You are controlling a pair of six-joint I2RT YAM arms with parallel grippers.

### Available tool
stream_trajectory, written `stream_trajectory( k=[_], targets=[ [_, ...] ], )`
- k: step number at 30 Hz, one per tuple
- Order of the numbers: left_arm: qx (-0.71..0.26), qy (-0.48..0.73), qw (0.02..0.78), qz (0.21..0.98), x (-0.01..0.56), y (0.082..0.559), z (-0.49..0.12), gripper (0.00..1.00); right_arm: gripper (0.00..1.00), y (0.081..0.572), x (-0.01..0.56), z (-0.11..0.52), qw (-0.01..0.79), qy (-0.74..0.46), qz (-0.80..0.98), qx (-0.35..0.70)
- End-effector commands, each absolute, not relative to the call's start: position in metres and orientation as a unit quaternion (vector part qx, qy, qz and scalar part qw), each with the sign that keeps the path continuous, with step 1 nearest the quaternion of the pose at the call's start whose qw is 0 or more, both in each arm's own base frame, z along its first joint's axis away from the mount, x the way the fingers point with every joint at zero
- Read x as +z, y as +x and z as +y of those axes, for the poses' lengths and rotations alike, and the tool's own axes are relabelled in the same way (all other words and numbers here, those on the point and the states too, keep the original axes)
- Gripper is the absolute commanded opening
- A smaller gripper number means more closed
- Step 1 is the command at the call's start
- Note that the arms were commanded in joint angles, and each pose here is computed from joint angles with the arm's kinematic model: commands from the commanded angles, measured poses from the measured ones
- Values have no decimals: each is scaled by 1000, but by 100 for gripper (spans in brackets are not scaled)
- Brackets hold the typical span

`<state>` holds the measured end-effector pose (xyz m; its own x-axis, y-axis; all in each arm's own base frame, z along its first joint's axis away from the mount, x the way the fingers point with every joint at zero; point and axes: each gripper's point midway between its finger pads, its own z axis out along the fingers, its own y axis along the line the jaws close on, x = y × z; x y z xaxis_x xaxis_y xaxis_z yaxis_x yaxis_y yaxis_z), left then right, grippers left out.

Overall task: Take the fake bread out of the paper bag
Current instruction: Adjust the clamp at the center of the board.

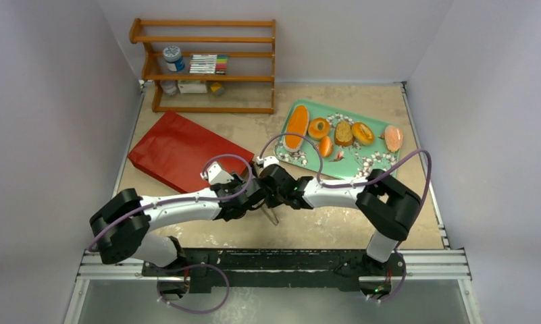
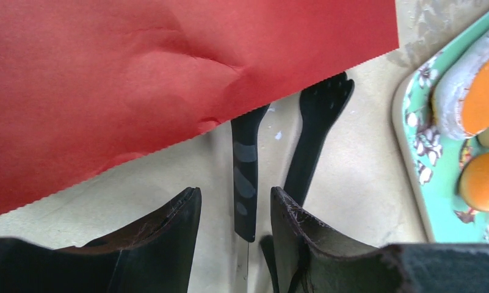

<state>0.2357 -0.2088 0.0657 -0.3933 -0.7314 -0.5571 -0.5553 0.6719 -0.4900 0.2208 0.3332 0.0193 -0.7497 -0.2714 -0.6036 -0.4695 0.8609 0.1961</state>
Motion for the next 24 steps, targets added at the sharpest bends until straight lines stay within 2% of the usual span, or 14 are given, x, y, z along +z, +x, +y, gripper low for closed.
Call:
stream_trajectory(
  k=[1, 18, 21, 24],
  targets=[
    [-111, -400, 398, 818, 71, 240, -208, 46, 4, 210, 38, 339, 301, -216, 909, 189],
    [-109, -401, 387, 823, 55, 240, -213, 46, 3, 209, 54, 340, 314, -214, 901, 211],
    [-107, -399, 383, 826, 51, 237, -212, 44, 2, 207, 56, 339, 311, -214, 901, 212],
    [-110, -397, 382, 827, 51, 235, -212, 36, 0, 209, 58, 339, 313, -210, 902, 210]
  ],
)
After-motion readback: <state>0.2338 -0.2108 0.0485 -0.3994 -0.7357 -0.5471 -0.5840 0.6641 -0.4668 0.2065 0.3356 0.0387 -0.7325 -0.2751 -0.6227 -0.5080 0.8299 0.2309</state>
